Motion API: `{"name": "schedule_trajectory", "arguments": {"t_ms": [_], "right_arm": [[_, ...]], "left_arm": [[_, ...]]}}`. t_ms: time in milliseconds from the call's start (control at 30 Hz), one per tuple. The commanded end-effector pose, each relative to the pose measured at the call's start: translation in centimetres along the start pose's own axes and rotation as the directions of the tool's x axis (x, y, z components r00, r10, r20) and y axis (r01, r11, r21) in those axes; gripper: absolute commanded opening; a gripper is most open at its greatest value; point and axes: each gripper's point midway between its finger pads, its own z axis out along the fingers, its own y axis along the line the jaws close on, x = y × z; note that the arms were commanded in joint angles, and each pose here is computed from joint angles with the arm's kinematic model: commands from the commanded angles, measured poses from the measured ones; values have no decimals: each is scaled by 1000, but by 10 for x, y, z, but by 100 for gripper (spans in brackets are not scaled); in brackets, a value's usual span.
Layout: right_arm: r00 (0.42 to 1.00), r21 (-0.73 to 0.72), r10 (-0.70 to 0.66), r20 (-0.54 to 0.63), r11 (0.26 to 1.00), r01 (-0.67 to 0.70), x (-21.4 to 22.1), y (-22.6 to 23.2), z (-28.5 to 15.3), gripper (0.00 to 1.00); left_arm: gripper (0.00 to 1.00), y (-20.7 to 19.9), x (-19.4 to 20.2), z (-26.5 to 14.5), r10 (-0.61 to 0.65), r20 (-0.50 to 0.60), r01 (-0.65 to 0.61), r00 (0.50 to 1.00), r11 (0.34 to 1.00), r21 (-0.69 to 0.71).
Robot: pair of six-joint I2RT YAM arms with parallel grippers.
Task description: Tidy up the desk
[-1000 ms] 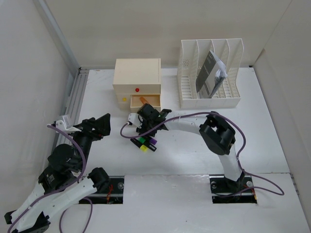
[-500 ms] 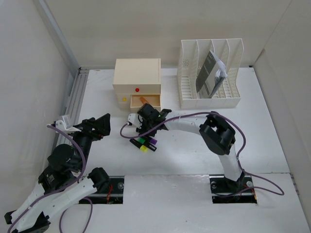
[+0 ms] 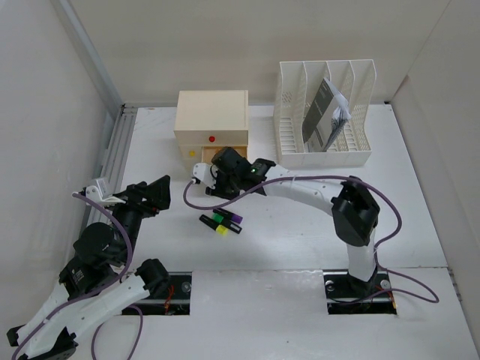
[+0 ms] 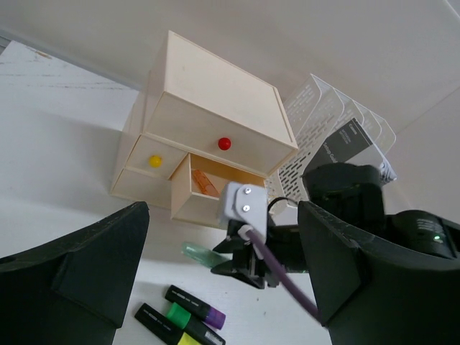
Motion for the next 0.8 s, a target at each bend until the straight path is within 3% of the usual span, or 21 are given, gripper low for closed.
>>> {"name": "schedule_trajectory", "arguments": {"t_ms": [0,333,533,767], "right_arm": [[992,78,-54,114,996,45,-47,-19,-40,7],[968,393,-149,201,917,59,-99,-82,-119,7],[973,472,-136,187,881,32,-99,-98,-126,7],[989,537,-91,113,844,16,-76,-118,-106,7]], "left_arm": [[82,-4,-5,0,-26,20,25,999,1000,18],[82,-3,-6,0,-26,25,26,999,1000,10],[82,-3,-6,0,-26,25,26,999,1000,10],[82,-3,-6,0,-26,25,26,999,1000,10]]}}
